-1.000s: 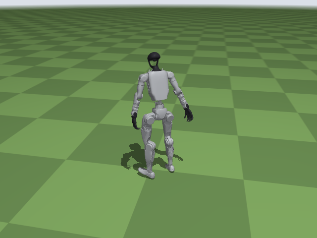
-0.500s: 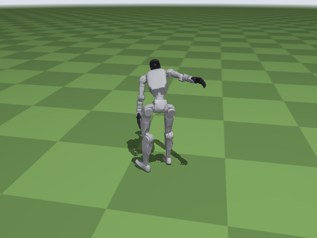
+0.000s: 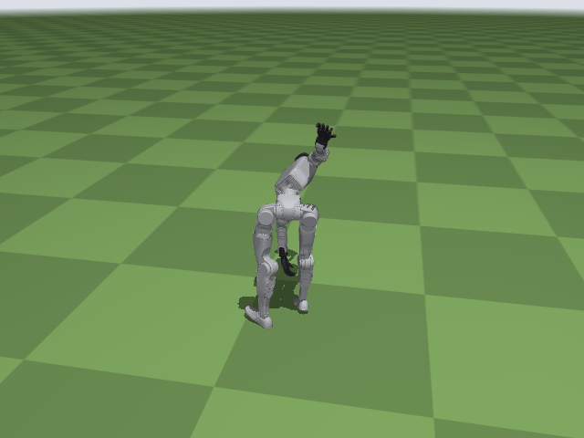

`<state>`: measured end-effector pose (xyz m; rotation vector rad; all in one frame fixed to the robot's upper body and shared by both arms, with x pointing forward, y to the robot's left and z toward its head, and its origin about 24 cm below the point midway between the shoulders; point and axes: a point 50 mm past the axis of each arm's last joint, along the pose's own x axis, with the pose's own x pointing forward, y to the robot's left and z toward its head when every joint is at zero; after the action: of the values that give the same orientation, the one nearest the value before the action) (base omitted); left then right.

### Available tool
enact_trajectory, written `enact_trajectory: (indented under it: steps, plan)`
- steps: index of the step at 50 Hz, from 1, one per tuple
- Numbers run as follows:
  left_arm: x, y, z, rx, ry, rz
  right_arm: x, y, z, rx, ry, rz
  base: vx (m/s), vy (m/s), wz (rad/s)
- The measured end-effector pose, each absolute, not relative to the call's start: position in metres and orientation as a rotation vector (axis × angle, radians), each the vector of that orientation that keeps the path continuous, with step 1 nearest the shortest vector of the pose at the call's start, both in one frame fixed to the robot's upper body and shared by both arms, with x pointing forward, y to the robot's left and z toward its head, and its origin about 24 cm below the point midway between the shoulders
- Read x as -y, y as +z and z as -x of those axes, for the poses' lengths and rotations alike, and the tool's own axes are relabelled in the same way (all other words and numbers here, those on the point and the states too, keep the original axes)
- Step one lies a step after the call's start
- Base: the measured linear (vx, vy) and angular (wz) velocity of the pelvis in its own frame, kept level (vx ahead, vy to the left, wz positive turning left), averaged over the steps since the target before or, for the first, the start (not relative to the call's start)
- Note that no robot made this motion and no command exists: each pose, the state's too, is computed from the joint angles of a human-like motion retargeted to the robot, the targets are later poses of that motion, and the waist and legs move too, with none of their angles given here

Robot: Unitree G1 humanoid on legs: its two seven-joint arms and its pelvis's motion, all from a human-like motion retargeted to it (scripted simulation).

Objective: In place motions

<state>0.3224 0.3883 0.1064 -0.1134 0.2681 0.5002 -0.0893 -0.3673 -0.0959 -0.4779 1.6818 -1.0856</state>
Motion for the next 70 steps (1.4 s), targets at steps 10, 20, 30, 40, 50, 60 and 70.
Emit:
enact_trajectory:
  steps: [10, 20, 30, 40, 50, 60, 70]
  plan:
    - [-0.401, 0.071, -0.292, -0.362, 0.596, -0.031, 0.397, -0.079, 0.060, -1.552, -1.177, 0.580, 0.03, -0.05, 0.16]
    - [-0.383, -0.100, -0.065, -0.971, 0.846, 0.281, 0.454, -0.030, -0.022, -1.273, -1.222, 0.811, 0.11, -0.20, 0.53]
    - [-0.329, -0.077, 0.205, -1.791, 1.020, 0.105, 0.469, 0.008, -0.103, -1.049, -0.957, 1.304, 0.41, -0.33, 1.13]
    - [-0.290, -0.060, 0.256, -1.997, 0.965, 0.144, 0.457, -0.010, -0.114, -0.971, -0.958, 0.934, 0.54, -0.31, 1.54]
    - [-0.203, -0.111, 0.224, -1.798, 1.354, 0.534, 0.444, 0.032, -0.208, -0.717, -0.823, 0.696, 0.49, -0.53, 1.09]
    - [-0.248, -0.139, 0.143, -1.627, 1.288, 0.544, 0.511, 0.144, -0.179, -0.488, -1.063, 0.549, 0.52, -0.57, 0.64]
    - [-0.303, -0.122, 0.122, -1.290, 1.745, 0.280, 0.508, 0.221, -0.206, -0.289, -1.012, 0.700, 0.17, -0.07, 0.06]
